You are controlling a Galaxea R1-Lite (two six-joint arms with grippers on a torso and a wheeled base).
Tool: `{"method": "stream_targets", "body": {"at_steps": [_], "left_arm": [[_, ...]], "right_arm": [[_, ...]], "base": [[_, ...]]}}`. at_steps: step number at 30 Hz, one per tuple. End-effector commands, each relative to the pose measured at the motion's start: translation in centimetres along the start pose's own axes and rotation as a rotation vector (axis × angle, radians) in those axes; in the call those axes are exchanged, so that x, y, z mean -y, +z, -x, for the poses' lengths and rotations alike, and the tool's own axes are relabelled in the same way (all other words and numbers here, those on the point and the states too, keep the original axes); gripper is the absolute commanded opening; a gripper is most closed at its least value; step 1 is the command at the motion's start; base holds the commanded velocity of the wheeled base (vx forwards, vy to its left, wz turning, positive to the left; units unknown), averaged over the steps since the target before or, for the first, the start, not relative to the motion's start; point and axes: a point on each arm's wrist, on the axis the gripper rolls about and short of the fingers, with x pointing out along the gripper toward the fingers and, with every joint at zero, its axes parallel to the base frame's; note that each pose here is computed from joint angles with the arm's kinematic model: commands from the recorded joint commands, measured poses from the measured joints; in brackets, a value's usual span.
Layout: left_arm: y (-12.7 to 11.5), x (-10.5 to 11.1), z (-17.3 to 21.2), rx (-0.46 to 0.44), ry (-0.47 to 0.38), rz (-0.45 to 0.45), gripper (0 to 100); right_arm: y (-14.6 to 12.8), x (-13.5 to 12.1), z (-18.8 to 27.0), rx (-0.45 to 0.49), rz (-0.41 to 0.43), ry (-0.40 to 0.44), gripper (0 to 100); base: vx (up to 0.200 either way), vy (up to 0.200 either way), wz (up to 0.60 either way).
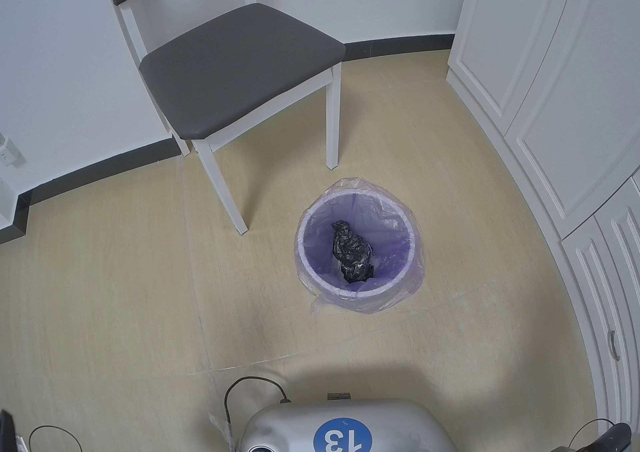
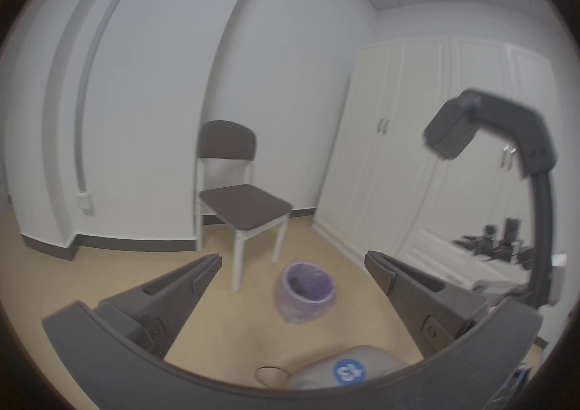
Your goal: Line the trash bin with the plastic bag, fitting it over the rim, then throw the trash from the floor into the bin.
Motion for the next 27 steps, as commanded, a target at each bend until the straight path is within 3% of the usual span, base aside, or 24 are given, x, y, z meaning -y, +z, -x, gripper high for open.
{"method": "stream_targets", "body": {"at_steps": [1, 3, 7, 8, 11, 16, 19, 27], "left_arm": [[-8.6, -2.4, -2.8, -0.086, 0.291, -0.102, 100], [-9.4, -2.5, -2.6, -0.17, 0.344, -0.082, 100], [-9.6, -2.5, -2.6, -0.187, 0.306, -0.093, 100], [-9.6, -2.5, -2.6, -0.193, 0.28, -0.128, 100], [-9.6, -2.4, -2.6, -0.194, 0.268, -0.136, 100], [-9.6, -2.5, -2.6, -0.189, 0.285, -0.107, 100], [-9.6, -2.5, -2.6, -0.186, 0.305, -0.076, 100], [-9.6, -2.5, -2.6, -0.188, 0.309, -0.079, 100]], "right_arm": [[-4.5, -0.3, -0.7, -0.108, 0.033, -0.011, 100], [-4.8, -0.3, -0.7, -0.146, 0.031, -0.034, 100], [-5.0, -0.4, -0.6, -0.162, 0.023, 0.005, 100], [-5.1, -0.6, -0.6, -0.166, 0.004, 0.078, 100], [-5.7, -0.7, -0.4, -0.239, -0.021, 0.147, 100], [-5.6, -0.7, -0.5, -0.224, -0.047, 0.131, 100], [-5.6, -0.6, -0.5, -0.221, -0.082, 0.065, 100], [-5.6, -0.6, -0.5, -0.219, -0.073, 0.07, 100]], "base": [[0.0, 0.0, 0.0], [0.0, 0.0, 0.0], [0.0, 0.0, 0.0], [0.0, 0.0, 0.0], [0.0, 0.0, 0.0], [0.0, 0.0, 0.0], [0.0, 0.0, 0.0], [0.0, 0.0, 0.0]]}}
